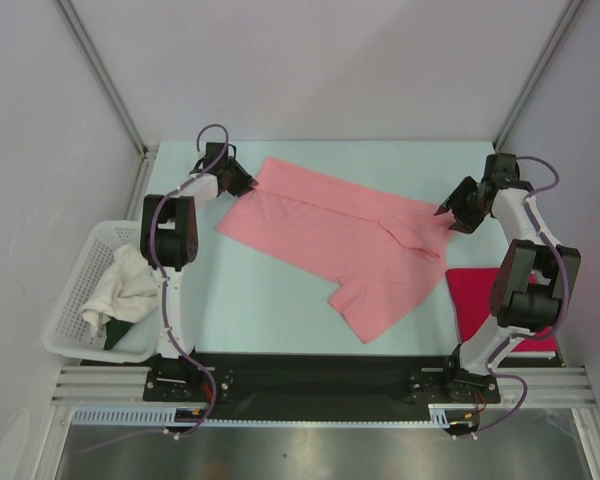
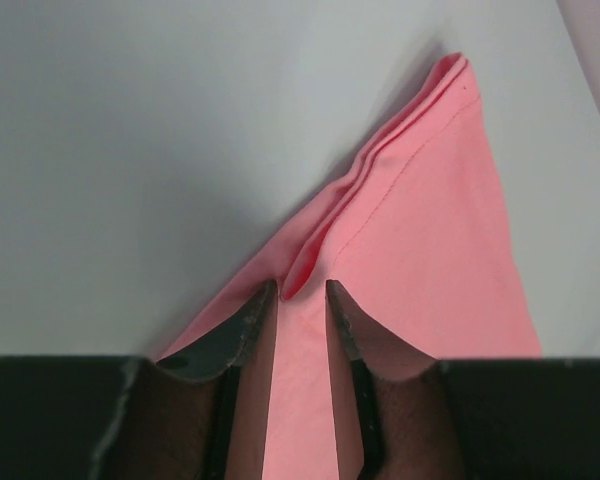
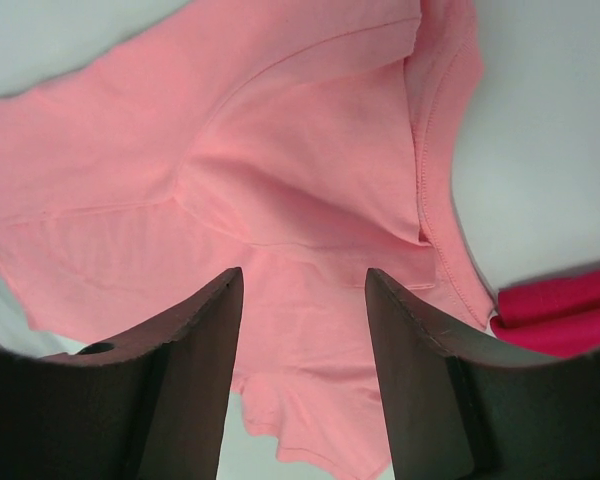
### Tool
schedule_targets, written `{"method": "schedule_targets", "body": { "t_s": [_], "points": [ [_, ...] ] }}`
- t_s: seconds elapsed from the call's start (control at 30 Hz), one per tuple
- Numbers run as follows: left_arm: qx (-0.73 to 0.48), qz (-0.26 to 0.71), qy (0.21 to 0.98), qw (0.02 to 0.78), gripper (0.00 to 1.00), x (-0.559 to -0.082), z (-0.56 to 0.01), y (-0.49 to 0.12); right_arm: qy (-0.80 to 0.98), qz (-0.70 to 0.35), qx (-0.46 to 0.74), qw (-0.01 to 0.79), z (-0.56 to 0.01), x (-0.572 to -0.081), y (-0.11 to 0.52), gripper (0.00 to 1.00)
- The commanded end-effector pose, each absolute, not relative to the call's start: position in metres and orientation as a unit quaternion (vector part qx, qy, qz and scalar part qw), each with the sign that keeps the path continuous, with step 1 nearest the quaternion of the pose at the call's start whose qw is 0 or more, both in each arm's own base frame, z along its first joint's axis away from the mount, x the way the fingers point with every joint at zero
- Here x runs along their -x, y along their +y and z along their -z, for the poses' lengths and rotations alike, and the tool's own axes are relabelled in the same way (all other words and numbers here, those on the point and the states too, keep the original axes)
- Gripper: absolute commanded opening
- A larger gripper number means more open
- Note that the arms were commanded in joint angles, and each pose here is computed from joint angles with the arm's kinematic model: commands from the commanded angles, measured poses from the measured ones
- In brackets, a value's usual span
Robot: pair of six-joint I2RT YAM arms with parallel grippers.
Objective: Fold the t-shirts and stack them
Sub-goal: Fold the tshirt
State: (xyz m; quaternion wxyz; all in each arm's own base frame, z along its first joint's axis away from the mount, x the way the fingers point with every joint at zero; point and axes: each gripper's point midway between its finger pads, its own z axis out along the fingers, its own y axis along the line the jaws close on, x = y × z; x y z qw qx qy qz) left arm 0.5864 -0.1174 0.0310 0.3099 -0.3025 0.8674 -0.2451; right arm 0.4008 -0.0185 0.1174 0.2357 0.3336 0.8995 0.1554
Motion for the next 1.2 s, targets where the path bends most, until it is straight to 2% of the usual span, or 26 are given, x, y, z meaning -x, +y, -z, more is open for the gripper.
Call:
{"method": "schedule_targets", "body": {
  "t_s": [0.0,0.2,0.33,0.5,0.63,0.83,1.17],
  "points": [
    [0.301,0.264,0.859,0.320,0.31,-0.598,-0.039,-0.126,0.893,-0.168,-0.329,0.255,-0.131,-0.404,-0.013,0.57],
    [0.289,0.277,0.857,0.324,0.15,-0.601,-0.047,-0.131,0.891,-0.167,-0.351,0.235,-0.120,-0.391,-0.008,0.55],
    [0.279,0.284,0.853,0.338,0.01,-0.604,-0.064,-0.131,0.879,-0.177,-0.391,0.209,-0.103,-0.371,-0.014,0.39],
    [0.267,0.299,0.847,0.349,0.00,-0.606,-0.082,-0.136,0.868,-0.182,-0.417,0.200,-0.095,-0.350,-0.020,0.36],
    [0.259,0.312,0.842,0.356,0.00,-0.609,-0.092,-0.140,0.855,-0.204,-0.441,0.179,-0.082,-0.336,-0.017,0.46],
    [0.248,0.335,0.828,0.374,0.00,-0.616,-0.110,-0.145,0.831,-0.235,-0.474,0.173,-0.062,-0.345,-0.010,0.50],
    [0.241,0.353,0.819,0.382,0.00,-0.618,-0.119,-0.150,0.806,-0.243,-0.511,0.174,-0.041,-0.358,-0.014,0.50]
  ]
}}
